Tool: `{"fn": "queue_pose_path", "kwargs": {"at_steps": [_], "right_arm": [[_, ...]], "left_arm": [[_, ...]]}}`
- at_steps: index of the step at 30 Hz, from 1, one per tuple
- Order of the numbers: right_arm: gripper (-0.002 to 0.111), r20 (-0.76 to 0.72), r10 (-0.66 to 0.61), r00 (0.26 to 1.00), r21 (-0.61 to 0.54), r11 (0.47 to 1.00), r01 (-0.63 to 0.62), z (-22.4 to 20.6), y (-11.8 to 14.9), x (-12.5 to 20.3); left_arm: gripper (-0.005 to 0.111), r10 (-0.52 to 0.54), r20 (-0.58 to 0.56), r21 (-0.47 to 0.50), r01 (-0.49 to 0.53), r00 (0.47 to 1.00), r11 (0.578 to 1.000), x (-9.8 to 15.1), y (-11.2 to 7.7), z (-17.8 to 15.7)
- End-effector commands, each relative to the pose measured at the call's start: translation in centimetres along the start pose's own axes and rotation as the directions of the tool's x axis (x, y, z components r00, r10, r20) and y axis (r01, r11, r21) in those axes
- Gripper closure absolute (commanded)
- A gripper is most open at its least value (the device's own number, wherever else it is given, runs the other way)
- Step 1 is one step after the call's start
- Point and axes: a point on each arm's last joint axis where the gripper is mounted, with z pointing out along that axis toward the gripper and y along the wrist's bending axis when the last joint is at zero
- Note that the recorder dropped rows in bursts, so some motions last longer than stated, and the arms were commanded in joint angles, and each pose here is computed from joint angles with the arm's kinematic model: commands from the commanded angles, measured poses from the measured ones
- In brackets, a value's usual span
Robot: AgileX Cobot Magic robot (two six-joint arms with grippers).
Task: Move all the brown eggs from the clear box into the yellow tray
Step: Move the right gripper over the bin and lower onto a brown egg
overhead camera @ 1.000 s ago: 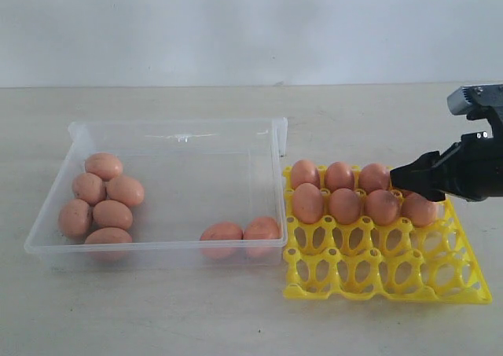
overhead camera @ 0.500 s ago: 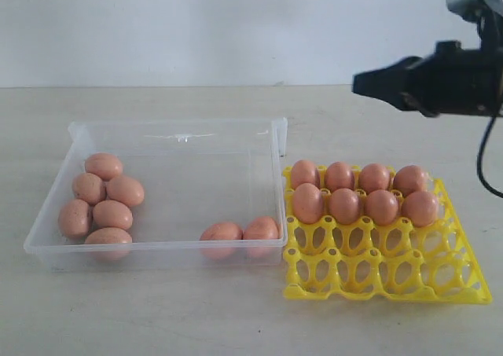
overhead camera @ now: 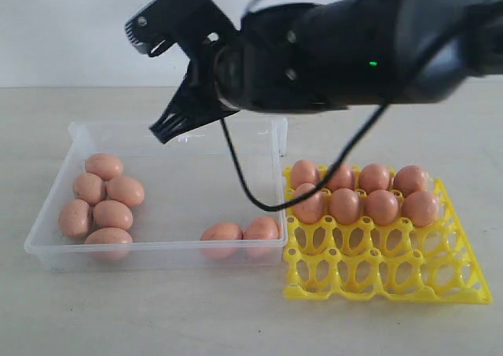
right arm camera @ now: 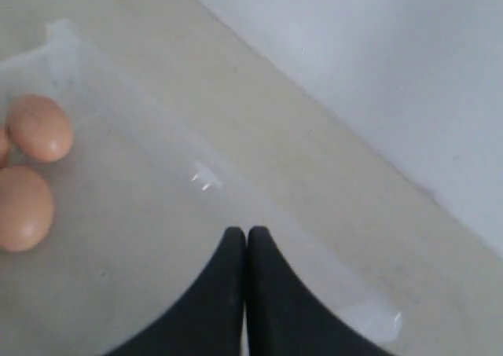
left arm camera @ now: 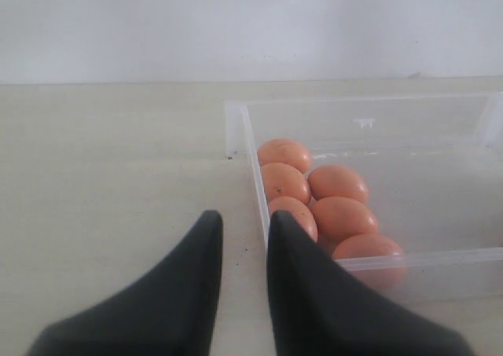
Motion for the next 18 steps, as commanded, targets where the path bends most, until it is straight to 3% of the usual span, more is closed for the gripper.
{"fn": "queue_pose_path", "kwargs": {"at_steps": [1,4,6,10,12,13,15,18], "right_arm": [[0.109,-0.254,-0.044,0.966,-0.336,0.941,-0.045,1.2,2.1,-2.5],[0.109,-0.389,-0.062,0.919,-0.488,0.86,-0.148,2.3,2.8,-4.4],[0.109,-0.42,-0.081,0.904,-0.502,0.85,-0.158,3.3,2.8,-5.5],[0.105,-0.424,0.0,0.906,-0.493,0.839,-0.23,5.3,3.1,-6.7],[0.088,-0.417,0.002,0.909,-0.512,0.826,-0.237,7.2,4.0,-6.2],[0.07,-0.427,-0.002,0.904,-0.511,0.826,-0.239,8.5,4.5,-5.6],[0.05,-0.449,-0.012,0.894,-0.504,0.829,-0.242,10.1,5.2,-4.3],[0.048,-0.433,0.004,0.902,-0.48,0.845,-0.234,12.2,5.9,-3.1]], "left_arm": [[0.085,-0.015,0.005,0.005,0.015,1.0,1.0,-0.1,0.0,0.0],[0.085,-0.015,0.005,0.005,0.015,1.0,1.0,-0.1,0.0,0.0],[0.085,-0.015,0.005,0.005,0.015,1.0,1.0,-0.1,0.0,0.0],[0.085,-0.015,0.005,0.005,0.015,1.0,1.0,-0.1,0.0,0.0],[0.085,-0.015,0.005,0.005,0.015,1.0,1.0,-0.1,0.0,0.0],[0.085,-0.015,0.005,0.005,0.015,1.0,1.0,-0.1,0.0,0.0],[0.085,-0.015,0.005,0.005,0.015,1.0,1.0,-0.1,0.0,0.0],[0.085,-0.015,0.005,0.005,0.015,1.0,1.0,-0.1,0.0,0.0]]}}
